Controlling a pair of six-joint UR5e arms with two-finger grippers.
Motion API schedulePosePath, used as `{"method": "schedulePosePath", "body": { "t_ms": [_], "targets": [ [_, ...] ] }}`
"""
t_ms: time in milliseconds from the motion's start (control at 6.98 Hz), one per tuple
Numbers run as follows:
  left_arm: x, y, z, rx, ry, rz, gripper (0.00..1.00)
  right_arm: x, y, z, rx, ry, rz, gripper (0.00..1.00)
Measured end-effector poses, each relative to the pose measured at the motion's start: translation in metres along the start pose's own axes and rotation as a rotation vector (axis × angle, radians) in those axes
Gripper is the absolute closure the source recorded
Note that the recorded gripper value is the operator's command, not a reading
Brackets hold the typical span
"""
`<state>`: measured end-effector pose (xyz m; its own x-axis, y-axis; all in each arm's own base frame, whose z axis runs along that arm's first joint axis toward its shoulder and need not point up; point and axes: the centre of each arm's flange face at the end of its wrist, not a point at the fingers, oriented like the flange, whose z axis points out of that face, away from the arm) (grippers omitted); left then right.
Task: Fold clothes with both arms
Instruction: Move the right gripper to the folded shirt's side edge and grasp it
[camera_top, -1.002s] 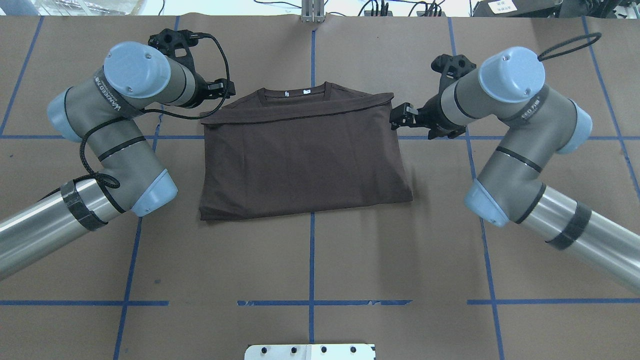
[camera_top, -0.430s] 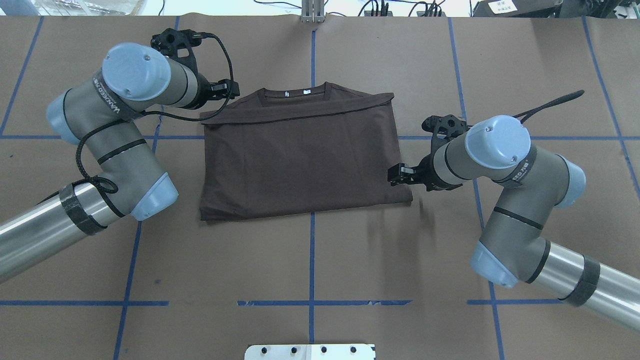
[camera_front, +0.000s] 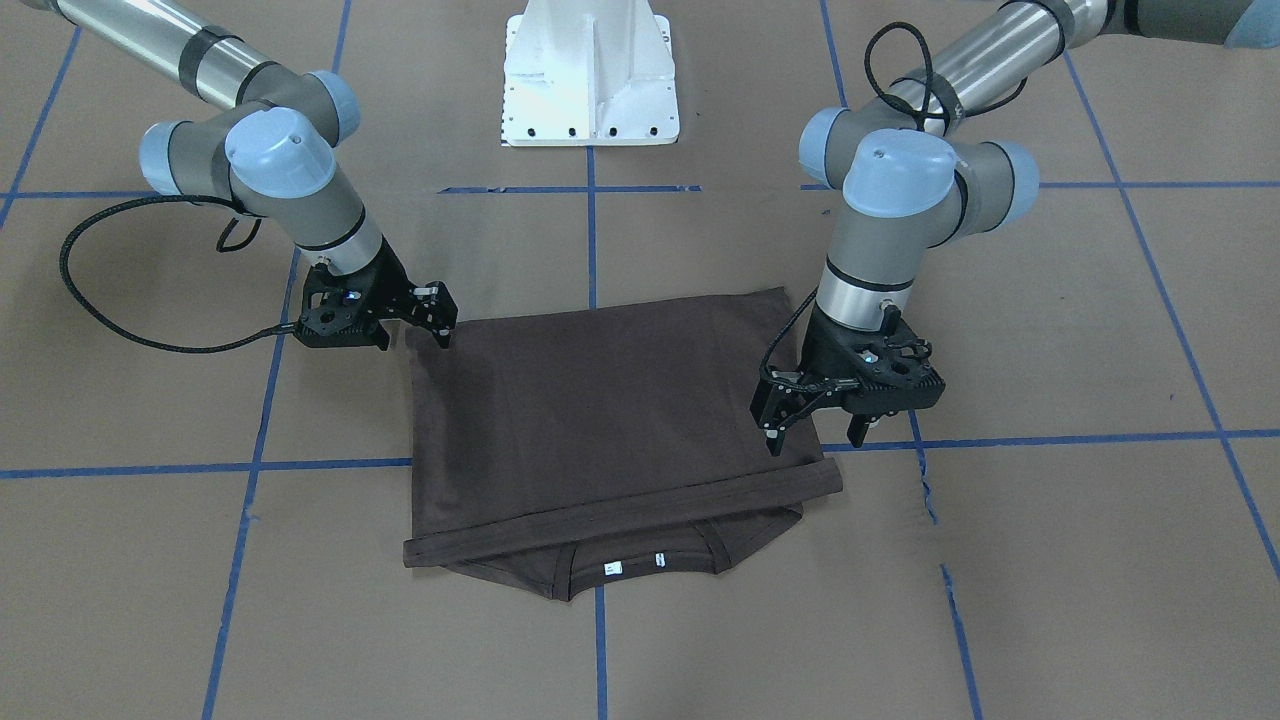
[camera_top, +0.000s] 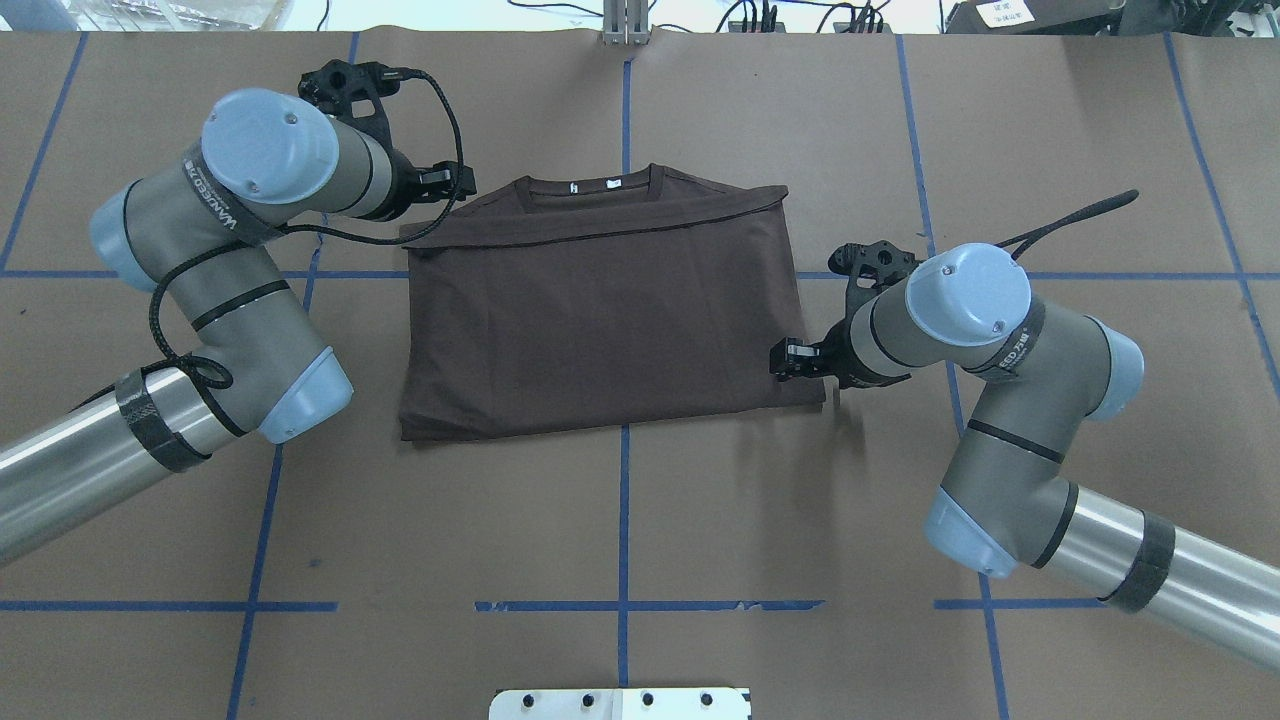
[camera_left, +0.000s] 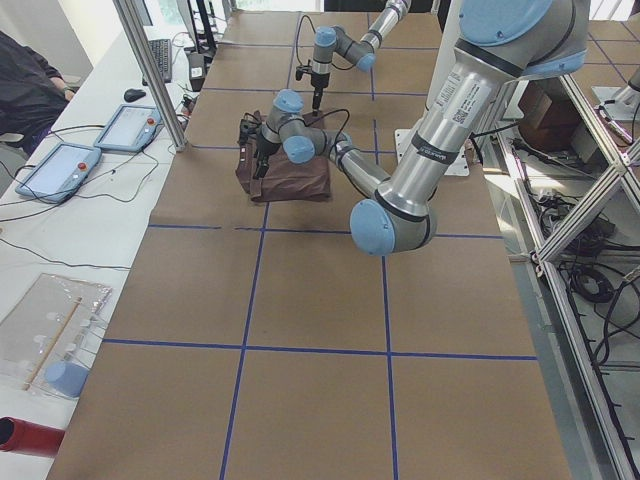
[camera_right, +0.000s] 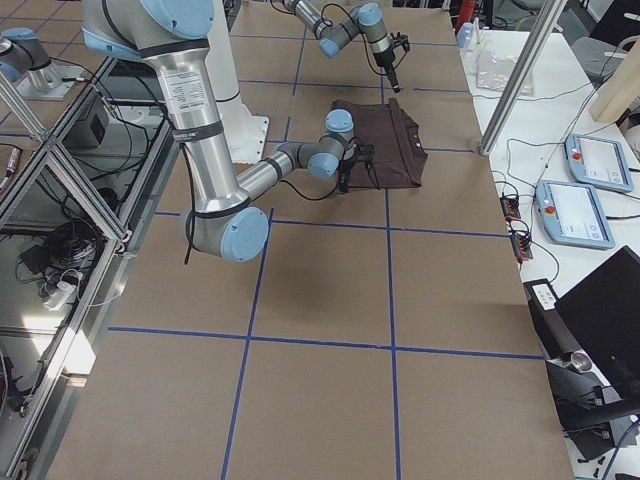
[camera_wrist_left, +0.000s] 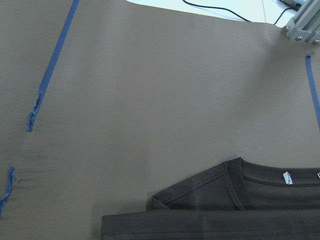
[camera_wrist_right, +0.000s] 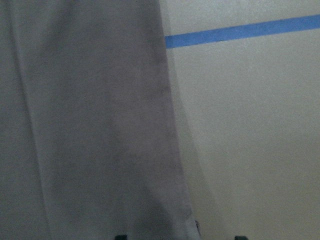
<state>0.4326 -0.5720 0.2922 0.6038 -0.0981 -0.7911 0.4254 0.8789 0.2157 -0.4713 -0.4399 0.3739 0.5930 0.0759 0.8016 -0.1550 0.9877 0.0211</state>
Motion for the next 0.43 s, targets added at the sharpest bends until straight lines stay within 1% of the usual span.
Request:
{"method": "schedulePosePath", "body": {
  "t_ms": [143,286,430],
  "targets": [
    [-0.0015,0.0004,0.0007,0.000,-0.002,0.000,0.00,-0.0003,-0.0004,0.0015,-0.001,0.002,-0.003,0.94],
    [-0.0019,0.0005,0.0008,0.000,-0.003,0.000,0.00,-0.0013,-0.0014,0.0013,-0.001,0.001,-0.004,1.00],
    [-0.0025,0.0006,0.0011,0.000,-0.004,0.000,0.00,-0.0033,-0.0026,0.0002,0.000,-0.003,-0.006,1.00]
  ]
}}
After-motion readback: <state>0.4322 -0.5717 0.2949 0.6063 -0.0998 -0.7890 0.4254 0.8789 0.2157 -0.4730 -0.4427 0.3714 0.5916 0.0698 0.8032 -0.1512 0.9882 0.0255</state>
